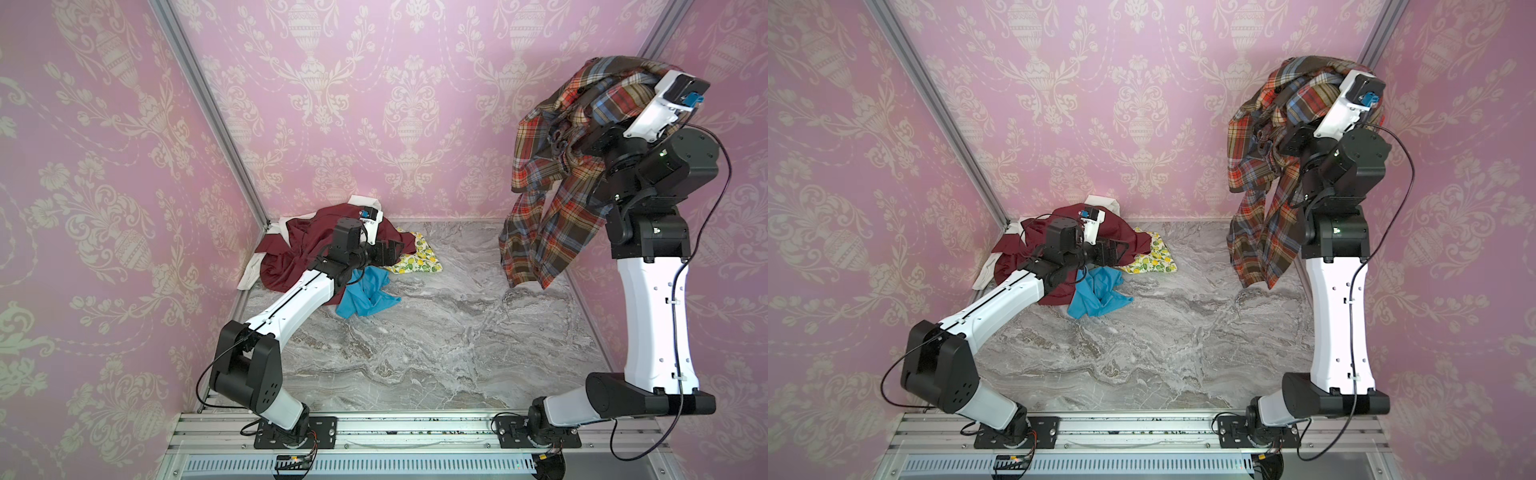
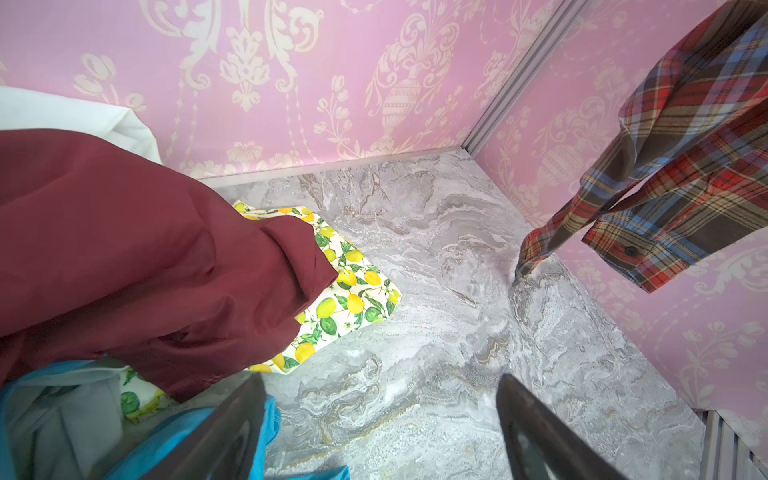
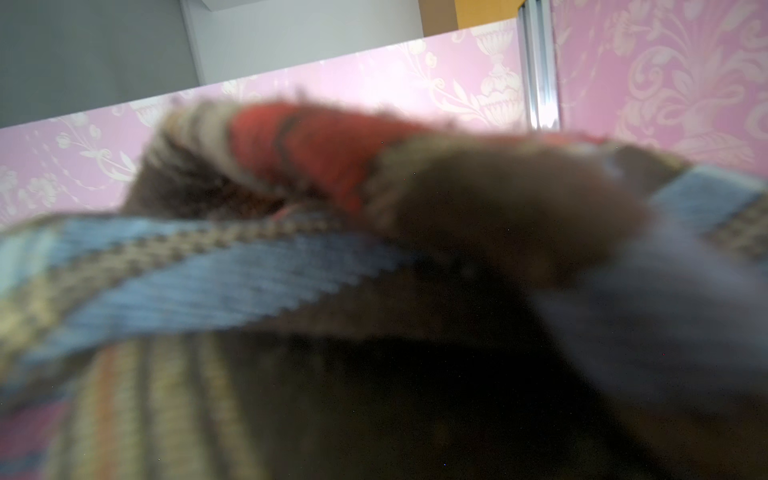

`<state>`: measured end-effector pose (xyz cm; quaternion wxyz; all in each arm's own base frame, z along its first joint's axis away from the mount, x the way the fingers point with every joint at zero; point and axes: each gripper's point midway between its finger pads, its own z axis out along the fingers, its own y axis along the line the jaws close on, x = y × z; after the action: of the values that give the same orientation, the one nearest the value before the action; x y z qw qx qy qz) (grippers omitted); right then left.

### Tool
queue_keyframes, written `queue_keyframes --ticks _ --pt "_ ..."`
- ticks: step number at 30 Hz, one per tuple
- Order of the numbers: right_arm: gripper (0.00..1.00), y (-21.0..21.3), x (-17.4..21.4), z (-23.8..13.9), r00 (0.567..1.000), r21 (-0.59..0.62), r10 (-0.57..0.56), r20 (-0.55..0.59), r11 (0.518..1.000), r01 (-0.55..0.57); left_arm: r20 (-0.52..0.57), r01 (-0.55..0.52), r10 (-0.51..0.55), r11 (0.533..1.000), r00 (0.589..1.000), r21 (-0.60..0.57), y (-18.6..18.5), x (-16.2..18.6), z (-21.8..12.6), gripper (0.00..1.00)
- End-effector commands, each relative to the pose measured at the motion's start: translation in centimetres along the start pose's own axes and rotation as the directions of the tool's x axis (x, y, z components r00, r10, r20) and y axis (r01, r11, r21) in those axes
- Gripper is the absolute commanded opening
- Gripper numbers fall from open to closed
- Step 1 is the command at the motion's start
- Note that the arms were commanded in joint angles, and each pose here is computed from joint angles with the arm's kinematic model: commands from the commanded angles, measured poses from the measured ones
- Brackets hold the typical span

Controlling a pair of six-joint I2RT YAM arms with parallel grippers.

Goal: Pick out a specific cloth from the pile
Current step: 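Lower the plaid shirt onto the empty table area with the right gripper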

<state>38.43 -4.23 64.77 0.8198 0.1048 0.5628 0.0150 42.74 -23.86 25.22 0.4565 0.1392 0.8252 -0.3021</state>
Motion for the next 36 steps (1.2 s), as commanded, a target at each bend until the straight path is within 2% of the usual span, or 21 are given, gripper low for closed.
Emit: queue_keyframes --ticks 1,5,14,22,31,34,36 --pt "0.00 -0.4 -0.2 -1.3 1.000 -0.010 0.022 0.015 1.000 -0.022 0.026 -0.036 0.036 0.999 0.999 0.008 -1.0 -1.1 0.6 0.88" --pt "0.00 -1.1 3.7 -2.2 0.998 0.001 0.025 -0.051 1.000 -0.025 0.008 -0.046 0.046 0.999 0.999 0.021 -1.9 -0.5 1.2 0.88" --pt "0.00 -2.4 13.6 -3.5 0.977 0.014 0.124 -0.172 0.992 -0.123 -0.016 -0.036 0.036 0.999 0.999 0.015 -1.6 1.2 1.5 0.87" --pt "0.00 -4.3 18.9 -5.7 0.965 0.077 0.094 -0.245 0.994 -0.077 -0.033 -0.017 0.018 1.000 0.999 0.006 -1.0 2.7 2.2 0.87" --pt "0.00 -8.7 27.5 -12.0 0.895 0.234 0.092 -0.436 0.972 0.013 -0.048 -0.010 0.010 1.000 0.999 0.004 -0.8 3.4 2.7 0.86" --pt "0.00 -9.6 30.6 -14.1 0.856 0.271 0.138 -0.499 0.963 0.003 -0.053 -0.004 0.004 1.000 0.999 0.008 -0.8 3.6 2.9 0.86" --pt "0.00 -10.2 33.2 -15.6 0.813 0.306 0.179 -0.555 0.952 -0.001 -0.052 0.002 -0.001 1.000 0.999 0.010 -0.9 3.8 3.0 0.86"
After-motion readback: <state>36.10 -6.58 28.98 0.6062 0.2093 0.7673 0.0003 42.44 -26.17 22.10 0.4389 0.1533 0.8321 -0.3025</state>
